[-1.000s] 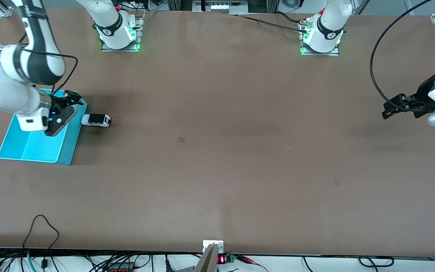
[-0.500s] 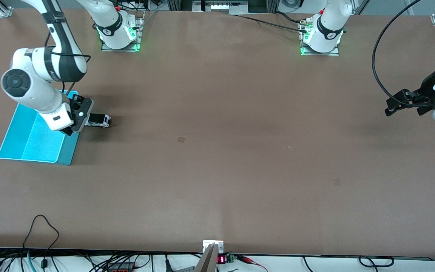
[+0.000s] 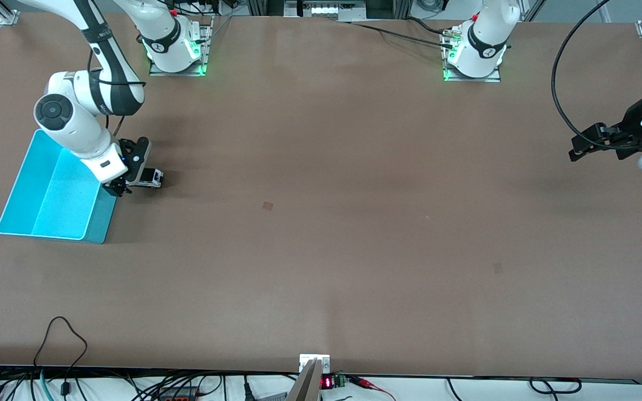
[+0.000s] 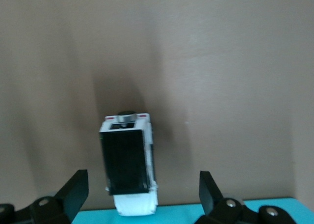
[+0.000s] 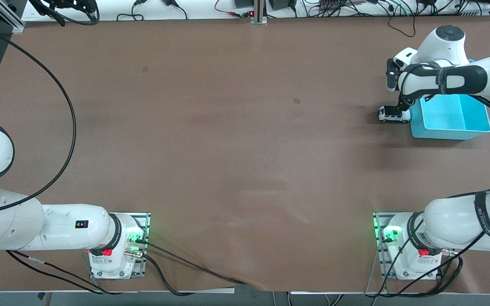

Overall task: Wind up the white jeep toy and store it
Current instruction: 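Lift the jeep with the right gripper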

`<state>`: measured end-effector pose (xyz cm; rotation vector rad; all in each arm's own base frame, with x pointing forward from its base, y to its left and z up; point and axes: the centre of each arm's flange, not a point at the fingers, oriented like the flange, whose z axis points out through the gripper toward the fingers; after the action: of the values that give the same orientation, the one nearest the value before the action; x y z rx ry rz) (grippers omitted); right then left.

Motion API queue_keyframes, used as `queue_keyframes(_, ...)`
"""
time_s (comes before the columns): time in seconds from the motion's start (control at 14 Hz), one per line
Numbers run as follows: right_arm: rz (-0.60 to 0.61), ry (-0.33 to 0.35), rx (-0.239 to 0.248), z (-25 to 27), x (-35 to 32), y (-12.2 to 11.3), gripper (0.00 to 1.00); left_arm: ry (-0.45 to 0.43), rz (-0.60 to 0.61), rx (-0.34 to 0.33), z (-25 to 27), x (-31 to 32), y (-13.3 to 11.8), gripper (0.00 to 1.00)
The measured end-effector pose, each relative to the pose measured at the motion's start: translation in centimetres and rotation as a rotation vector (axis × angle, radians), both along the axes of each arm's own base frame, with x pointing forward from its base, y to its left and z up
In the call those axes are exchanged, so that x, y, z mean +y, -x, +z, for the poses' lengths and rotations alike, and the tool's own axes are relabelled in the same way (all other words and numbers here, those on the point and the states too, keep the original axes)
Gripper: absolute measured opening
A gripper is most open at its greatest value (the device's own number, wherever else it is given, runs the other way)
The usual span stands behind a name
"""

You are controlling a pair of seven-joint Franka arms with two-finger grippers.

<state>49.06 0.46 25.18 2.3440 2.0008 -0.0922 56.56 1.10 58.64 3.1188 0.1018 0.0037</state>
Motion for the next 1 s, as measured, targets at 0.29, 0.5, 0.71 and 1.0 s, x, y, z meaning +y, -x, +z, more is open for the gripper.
queue_keyframes(0.29, 0.010, -0.010, 0.016, -1.9, 0.4, 1.4, 1.00, 0.000, 0.000, 0.008, 0.1, 0.0, 0.3, 1.00)
queue_keyframes(0.5, 0.016, -0.022, 0.011, -3.3, 0.5, 1.6, 1.00, 0.000, 0.007, 0.009, 0.1, 0.4, 0.3, 1.00)
queue_keyframes(0.71, 0.008, -0.034, 0.007, -4.7, 0.2, 1.6, 1.00, 0.000, 0.010, 0.009, 0.1, 0.6, 0.3, 1.00)
queue_keyframes(1.0, 0.002, -0.050, -0.001, -6.3, -0.2, 1.6, 1.00, 0.000, 0.005, 0.007, 0.1, 0.3, 0.4, 1.00)
